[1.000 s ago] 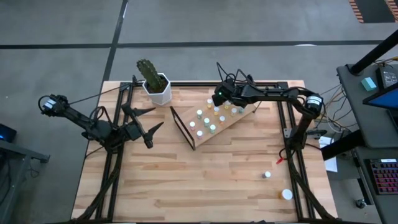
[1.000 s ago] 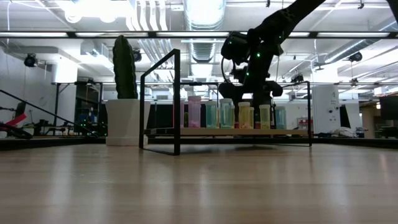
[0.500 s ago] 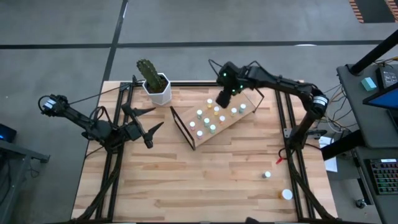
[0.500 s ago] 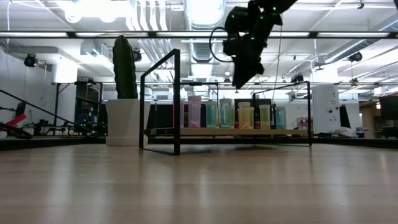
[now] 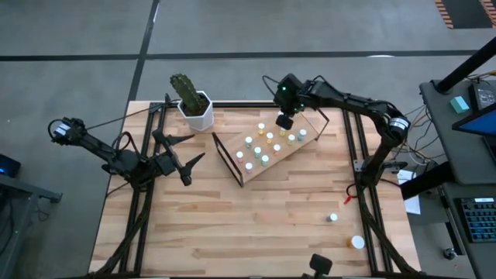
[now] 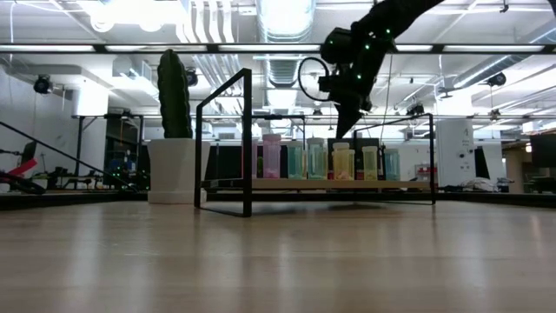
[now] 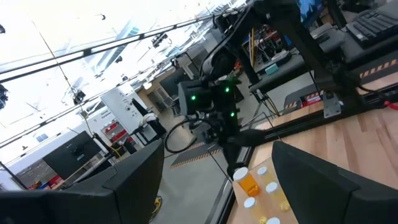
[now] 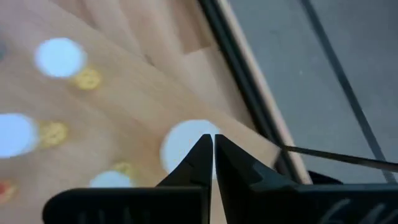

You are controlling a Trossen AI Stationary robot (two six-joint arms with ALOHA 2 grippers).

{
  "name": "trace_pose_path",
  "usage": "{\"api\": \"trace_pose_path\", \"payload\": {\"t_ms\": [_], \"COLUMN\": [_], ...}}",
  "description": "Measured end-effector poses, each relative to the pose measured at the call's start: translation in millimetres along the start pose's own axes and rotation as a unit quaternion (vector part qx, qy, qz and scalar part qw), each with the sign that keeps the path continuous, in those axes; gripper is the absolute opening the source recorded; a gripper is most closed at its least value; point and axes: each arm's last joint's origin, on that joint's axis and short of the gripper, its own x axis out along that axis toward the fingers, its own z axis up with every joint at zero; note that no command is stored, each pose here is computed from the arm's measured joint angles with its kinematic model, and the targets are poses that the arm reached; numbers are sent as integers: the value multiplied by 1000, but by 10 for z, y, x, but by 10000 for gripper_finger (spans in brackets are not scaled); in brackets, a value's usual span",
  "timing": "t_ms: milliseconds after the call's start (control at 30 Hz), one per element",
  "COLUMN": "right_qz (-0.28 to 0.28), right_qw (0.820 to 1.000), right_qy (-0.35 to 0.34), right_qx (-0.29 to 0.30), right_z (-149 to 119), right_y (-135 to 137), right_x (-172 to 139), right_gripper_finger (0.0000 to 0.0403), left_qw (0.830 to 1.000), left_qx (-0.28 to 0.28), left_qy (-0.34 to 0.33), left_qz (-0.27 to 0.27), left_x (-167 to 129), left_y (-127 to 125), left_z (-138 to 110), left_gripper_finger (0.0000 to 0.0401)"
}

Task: Pick and place medicine bottles onto shelf by color
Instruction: Put the orange pill bottle on the shelf

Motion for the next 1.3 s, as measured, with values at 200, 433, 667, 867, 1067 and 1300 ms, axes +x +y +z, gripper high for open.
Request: {"api": "trace_pose_path", "payload": {"t_ms": [200, 433, 667, 867, 1067, 1300], "right_qz": [-4, -2, 1, 7, 8, -39], "right_qw": [1000, 1000, 1000, 998, 996, 989], "right_qy": [1, 17, 23, 55, 90, 140], "right_qx": [3, 6, -3, -2, 0, -11], "right_z": [-57, -132, -126, -164, -197, -252], "right_y": [25, 46, 53, 59, 59, 36], "right_x": [89, 207, 304, 260, 208, 158], "right_gripper_finger": [9, 9, 8, 8, 8, 8], "left_qw": [1000, 1000, 1000, 1000, 1000, 1000], "left_qx": [1, 2, 11, 9, 10, 10], "left_qy": [0, 0, 0, -1, -1, -1], "left_qz": [-1, -1, -1, 0, -1, -1], "left_x": [9, 10, 11, 11, 13, 16], "left_y": [-18, -19, -21, -20, -24, -30], "left_z": [2, 2, 2, 4, 4, 4], "left_gripper_finger": [280, 280, 280, 280, 280, 280]}}
